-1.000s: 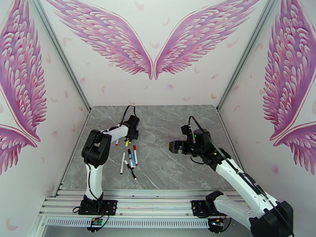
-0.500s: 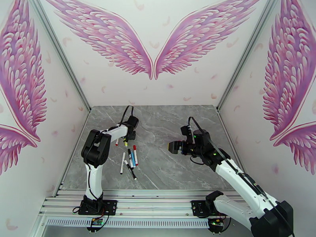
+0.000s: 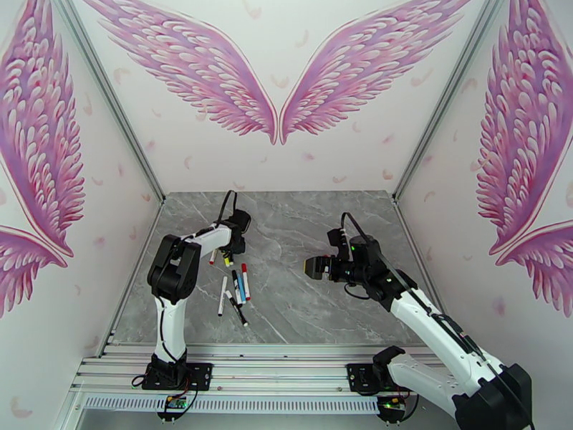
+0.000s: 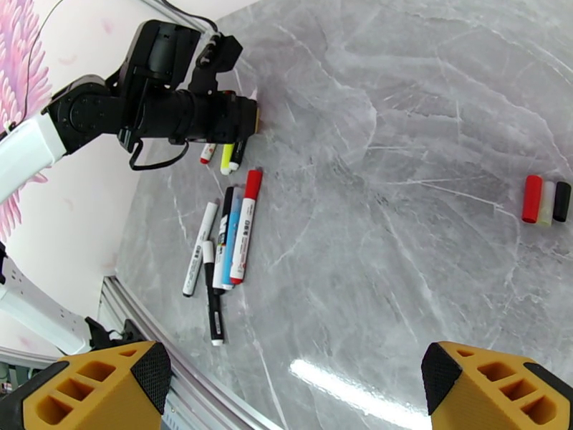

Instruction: Open the pen caps

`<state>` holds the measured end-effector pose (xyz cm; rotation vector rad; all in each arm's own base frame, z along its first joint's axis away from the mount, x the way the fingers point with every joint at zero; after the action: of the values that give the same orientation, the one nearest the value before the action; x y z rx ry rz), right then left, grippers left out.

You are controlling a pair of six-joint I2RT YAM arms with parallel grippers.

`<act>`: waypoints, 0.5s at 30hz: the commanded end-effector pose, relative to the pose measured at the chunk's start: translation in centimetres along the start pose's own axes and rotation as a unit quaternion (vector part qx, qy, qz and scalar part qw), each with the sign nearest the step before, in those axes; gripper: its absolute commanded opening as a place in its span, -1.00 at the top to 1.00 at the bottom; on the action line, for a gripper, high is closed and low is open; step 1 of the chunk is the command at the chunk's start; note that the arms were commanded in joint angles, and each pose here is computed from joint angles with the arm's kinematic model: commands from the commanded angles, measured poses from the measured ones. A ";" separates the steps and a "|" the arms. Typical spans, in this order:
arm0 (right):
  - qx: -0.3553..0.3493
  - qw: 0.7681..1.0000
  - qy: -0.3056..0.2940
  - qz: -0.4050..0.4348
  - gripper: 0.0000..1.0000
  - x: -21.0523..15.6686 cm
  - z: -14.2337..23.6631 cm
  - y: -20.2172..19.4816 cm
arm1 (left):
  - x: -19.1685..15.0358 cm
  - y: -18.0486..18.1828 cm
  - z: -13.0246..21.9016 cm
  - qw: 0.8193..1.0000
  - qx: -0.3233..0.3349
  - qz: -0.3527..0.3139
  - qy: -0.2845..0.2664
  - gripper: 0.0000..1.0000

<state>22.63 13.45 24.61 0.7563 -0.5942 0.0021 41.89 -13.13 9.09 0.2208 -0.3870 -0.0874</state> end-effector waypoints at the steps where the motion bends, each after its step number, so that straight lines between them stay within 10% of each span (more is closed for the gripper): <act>1: -0.003 1.000 -0.006 0.004 -0.98 -0.1 0.1 0.1 | -0.5 -0.9 -0.3 1.000 -0.002 -0.007 0.020 0.29; 15: 0.001 1.000 0.000 0.002 -0.98 0.0 -0.4 0.1 | -1.5 -0.9 0.1 0.998 0.006 -0.030 0.051 0.55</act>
<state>22.63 13.58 24.52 0.7556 -0.5893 0.0055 41.16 -13.72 9.06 0.2446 -0.3606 -0.1007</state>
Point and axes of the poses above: each hand's point on the last joint's axis, 136 mm out from that joint toward the fingers, its own z axis back along the fingers, its own y axis along the line the jaws close on, x = y × z, the point moved 8 cm from there along z, back along the fingers, and after that the axes turned 7 degrees about -z, right-handed, at the moved point
